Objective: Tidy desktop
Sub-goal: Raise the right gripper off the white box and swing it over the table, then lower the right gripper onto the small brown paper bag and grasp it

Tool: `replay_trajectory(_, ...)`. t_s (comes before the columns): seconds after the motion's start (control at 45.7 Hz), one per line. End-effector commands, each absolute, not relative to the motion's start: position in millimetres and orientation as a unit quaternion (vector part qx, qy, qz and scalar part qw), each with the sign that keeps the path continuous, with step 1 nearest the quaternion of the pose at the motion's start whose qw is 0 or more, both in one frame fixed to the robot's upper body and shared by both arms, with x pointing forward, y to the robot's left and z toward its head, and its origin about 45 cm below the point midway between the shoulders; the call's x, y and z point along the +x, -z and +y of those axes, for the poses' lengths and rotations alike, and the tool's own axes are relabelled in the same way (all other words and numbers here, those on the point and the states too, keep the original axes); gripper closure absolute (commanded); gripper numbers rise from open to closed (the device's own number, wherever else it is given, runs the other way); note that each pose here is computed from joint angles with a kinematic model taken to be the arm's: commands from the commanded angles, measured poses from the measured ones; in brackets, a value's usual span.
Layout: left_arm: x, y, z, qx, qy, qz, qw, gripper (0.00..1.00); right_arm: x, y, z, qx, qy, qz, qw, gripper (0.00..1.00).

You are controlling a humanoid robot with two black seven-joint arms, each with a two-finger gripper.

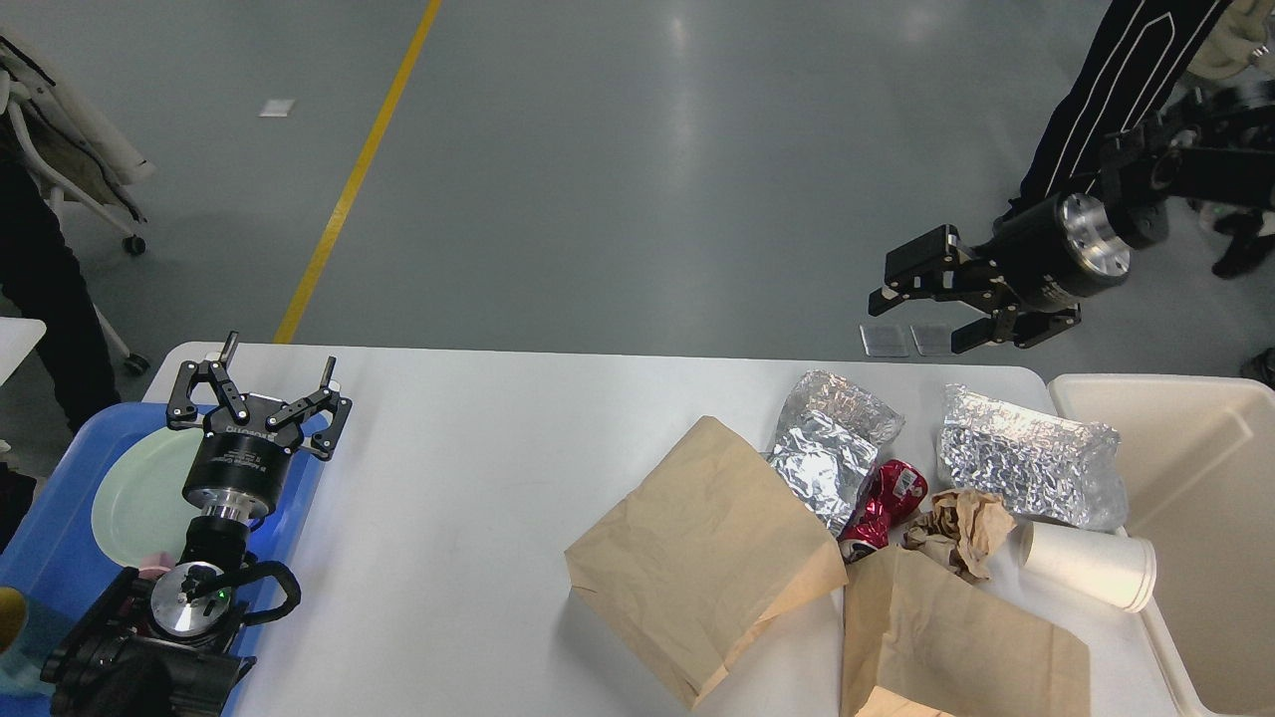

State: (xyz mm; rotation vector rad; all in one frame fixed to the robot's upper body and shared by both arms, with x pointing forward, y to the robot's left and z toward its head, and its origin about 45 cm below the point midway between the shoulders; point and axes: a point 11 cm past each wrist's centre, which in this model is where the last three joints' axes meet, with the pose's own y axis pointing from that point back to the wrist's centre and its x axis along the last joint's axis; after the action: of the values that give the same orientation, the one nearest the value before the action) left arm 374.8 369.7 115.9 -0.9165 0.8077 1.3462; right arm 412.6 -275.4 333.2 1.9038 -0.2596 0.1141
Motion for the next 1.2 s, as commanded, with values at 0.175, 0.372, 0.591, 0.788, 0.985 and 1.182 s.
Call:
replay_trajectory(0.175,374.5,-115.7,370.7,-0.397,-0.585,0.35,0.614,0.04,362.4,-392.5,-252.7,0.704,-0.017,-0.101,0.703,0.0)
replay_trajectory(0.372,374.7,-116.0,370.6,-0.397,-0.585,0.35,0.614,0.04,314.9,-422.2,-235.3,0.698,-0.016,-0.086,0.711,0.0)
replay_trajectory(0.591,374.7,-115.8,369.7,-0.397,-0.584,0.351,0.615,0.04,313.3,-420.9,-240.5,0.7,-0.006,-0.094,0.708,0.03)
replay_trajectory(0.788,374.7,-115.8,369.7,-0.397,-0.584,0.351,0.615,0.04,310.1,-419.4,-241.7,0.7,0.001,-0.087,0.708,0.03)
replay_trajectory(0.985,374.7,-115.8,369.7,-0.397,-0.584,0.351,0.615,0.04,307.9,-395.1,-247.2,0.708,0.031,-0.075,0.702,0.02)
replay_trajectory(1.182,374.7,-115.9,369.8,-0.398,-0.584,0.35,0.614,0.04,300.8,-297.7,-251.7,0.707,0.085,-0.064,0.699,0.02)
